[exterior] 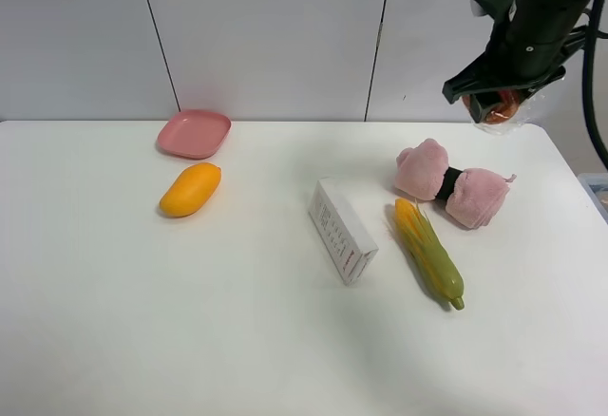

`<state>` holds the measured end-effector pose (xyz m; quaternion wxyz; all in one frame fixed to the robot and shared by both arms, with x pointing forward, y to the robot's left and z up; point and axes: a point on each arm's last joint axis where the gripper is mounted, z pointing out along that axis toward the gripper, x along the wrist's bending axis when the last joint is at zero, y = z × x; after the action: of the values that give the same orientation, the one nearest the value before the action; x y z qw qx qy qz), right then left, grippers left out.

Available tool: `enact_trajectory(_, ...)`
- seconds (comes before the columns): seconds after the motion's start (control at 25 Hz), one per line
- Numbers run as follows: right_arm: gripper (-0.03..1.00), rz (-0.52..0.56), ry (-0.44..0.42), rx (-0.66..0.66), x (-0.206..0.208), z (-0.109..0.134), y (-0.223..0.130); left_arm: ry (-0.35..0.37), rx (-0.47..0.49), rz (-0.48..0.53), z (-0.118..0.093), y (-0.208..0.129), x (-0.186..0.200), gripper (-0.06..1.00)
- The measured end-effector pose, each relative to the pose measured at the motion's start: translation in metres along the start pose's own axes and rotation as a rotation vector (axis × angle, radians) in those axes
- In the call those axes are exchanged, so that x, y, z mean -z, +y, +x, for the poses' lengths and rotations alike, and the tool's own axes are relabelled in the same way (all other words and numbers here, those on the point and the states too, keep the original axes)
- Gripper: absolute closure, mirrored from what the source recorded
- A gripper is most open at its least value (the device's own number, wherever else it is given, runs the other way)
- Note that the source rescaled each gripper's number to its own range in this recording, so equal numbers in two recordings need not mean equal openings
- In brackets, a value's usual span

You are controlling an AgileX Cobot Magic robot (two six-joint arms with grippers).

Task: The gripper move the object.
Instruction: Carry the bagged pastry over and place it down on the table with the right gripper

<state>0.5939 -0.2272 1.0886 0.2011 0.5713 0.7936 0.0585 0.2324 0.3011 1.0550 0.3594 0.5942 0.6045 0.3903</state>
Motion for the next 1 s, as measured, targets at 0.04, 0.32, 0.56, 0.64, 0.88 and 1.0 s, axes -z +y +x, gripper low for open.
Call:
enact_trajectory(0.04,0.96,-0.012,-0.006,-0.016,-0.002,-0.006,0.001,0.000,0.000,0.000,0.000,0.000,0.000,-0.06)
enact_trajectory(0.32,0.96,-0.063,-0.048,-0.135,-0.025,-0.048,0.003,0.000,0.000,0.000,0.000,0.000,0.000,-0.06)
enact_trajectory(0.56,0.96,-0.140,-0.072,-0.179,-0.057,-0.071,0.011,0.000,0.000,0.000,0.000,0.000,0.000,-0.06)
enact_trajectory(0.64,0.96,-0.177,-0.074,-0.188,-0.069,-0.075,0.015,0.000,0.000,0.000,0.000,0.000,0.000,-0.06)
enact_trajectory(0.88,0.96,-0.249,-0.072,-0.194,-0.106,-0.078,0.025,0.000,0.000,0.000,0.000,0.000,0.000,-0.06)
enact_trajectory(1.0,0.96,-0.254,-0.061,-0.200,-0.129,-0.076,0.027,0.000,0.000,0.000,0.000,0.000,0.000,-0.06)
